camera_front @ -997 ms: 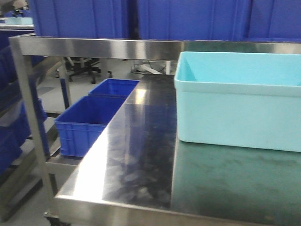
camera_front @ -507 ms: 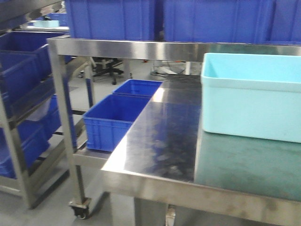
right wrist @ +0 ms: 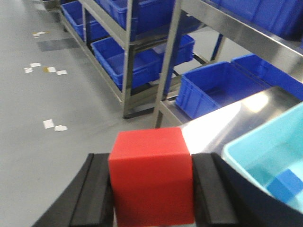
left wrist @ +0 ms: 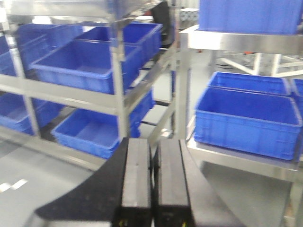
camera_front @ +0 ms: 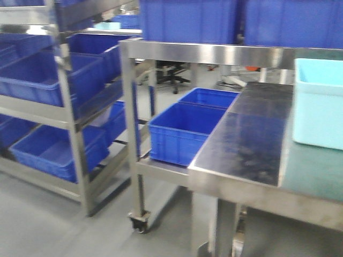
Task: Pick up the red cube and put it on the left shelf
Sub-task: 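Drive the base away from the table holding the cube in the right gripper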
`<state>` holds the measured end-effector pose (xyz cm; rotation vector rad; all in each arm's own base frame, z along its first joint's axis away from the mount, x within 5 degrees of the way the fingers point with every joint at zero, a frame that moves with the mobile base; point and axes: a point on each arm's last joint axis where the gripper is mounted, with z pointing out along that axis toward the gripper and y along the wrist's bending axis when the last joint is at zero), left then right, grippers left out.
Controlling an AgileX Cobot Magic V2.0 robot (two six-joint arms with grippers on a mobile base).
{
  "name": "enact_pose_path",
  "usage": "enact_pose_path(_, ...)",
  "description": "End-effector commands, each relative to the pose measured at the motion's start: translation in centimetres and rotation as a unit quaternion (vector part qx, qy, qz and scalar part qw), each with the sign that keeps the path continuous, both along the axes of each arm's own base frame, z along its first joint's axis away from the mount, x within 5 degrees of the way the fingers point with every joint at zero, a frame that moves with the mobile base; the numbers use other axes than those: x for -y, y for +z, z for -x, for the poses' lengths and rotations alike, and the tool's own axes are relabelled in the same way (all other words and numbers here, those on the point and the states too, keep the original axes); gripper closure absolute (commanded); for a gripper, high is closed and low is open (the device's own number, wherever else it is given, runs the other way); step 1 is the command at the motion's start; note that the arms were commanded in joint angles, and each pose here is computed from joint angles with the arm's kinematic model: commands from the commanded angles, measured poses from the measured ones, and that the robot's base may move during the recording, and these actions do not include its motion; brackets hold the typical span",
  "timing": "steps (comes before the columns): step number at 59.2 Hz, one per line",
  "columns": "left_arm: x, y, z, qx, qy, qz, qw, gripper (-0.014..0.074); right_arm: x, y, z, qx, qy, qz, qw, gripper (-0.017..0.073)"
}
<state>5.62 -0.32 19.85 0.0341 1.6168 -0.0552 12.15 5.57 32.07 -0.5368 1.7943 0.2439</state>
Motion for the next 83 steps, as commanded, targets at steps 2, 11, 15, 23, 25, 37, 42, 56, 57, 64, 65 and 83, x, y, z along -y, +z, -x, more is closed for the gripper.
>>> enact_pose_path(2, 0.04, 0.10, 0.02, 0.040, -0.004, 0.004, 0.999, 0.0492, 0.18, 1.65, -0.18, 0.047, -0.013, -0.022, 0.999, 0.0504)
enact_pose_path(11, 0.04, 0.10, 0.02, 0.040, -0.004, 0.004, 0.999, 0.0492, 0.18, 1.65, -0.18, 0.047, -0.013, -0.022, 0.999, 0.0504)
enact_pose_path(15, 0.04, 0.10, 0.02, 0.040, -0.004, 0.004, 0.999, 0.0492, 0.18, 1.65, -0.18, 0.047, -0.013, -0.022, 0.999, 0.0504)
enact_pose_path(23, 0.04, 0.10, 0.02, 0.040, -0.004, 0.004, 0.999, 0.0492, 0.18, 1.65, -0.18, 0.047, -0.013, -0.022, 0.999, 0.0504)
enact_pose_path(25, 0.04, 0.10, 0.02, 0.040, -0.004, 0.004, 0.999, 0.0492, 0.18, 1.65, -0.18, 0.047, -0.013, -0.022, 0.999, 0.0504)
enact_pose_path(37, 0.04, 0.10, 0.02, 0.040, -0.004, 0.004, 0.999, 0.0492, 0.18, 1.65, -0.18, 0.047, -0.013, -0.022, 0.999, 0.0504)
enact_pose_path(42, 0.04, 0.10, 0.02, 0.040, -0.004, 0.004, 0.999, 0.0492, 0.18, 1.65, -0.18, 0.047, -0.013, -0.022, 0.999, 0.0504)
enact_pose_path(56, 0.04, 0.10, 0.02, 0.040, -0.004, 0.004, 0.999, 0.0492, 0.18, 1.65, -0.18, 0.047, -0.013, -0.022, 0.999, 0.0504)
enact_pose_path(57, 0.04, 0.10, 0.02, 0.040, -0.004, 0.004, 0.999, 0.0492, 0.18, 1.65, -0.18, 0.047, -0.013, -0.022, 0.999, 0.0504)
enact_pose_path(64, 0.04, 0.10, 0.02, 0.040, -0.004, 0.004, 0.999, 0.0492, 0.18, 1.65, -0.18, 0.047, -0.013, -0.022, 0.999, 0.0504)
enact_pose_path(65, 0.04, 0.10, 0.02, 0.040, -0.004, 0.004, 0.999, 0.0492, 0.18, 1.65, -0.18, 0.047, -0.013, -0.022, 0.999, 0.0504)
enact_pose_path(83, 0.04, 0.10, 0.02, 0.040, -0.004, 0.004, 0.999, 0.0492, 0.18, 1.65, -0.18, 0.047, -0.013, -0.022, 0.999, 0.0504)
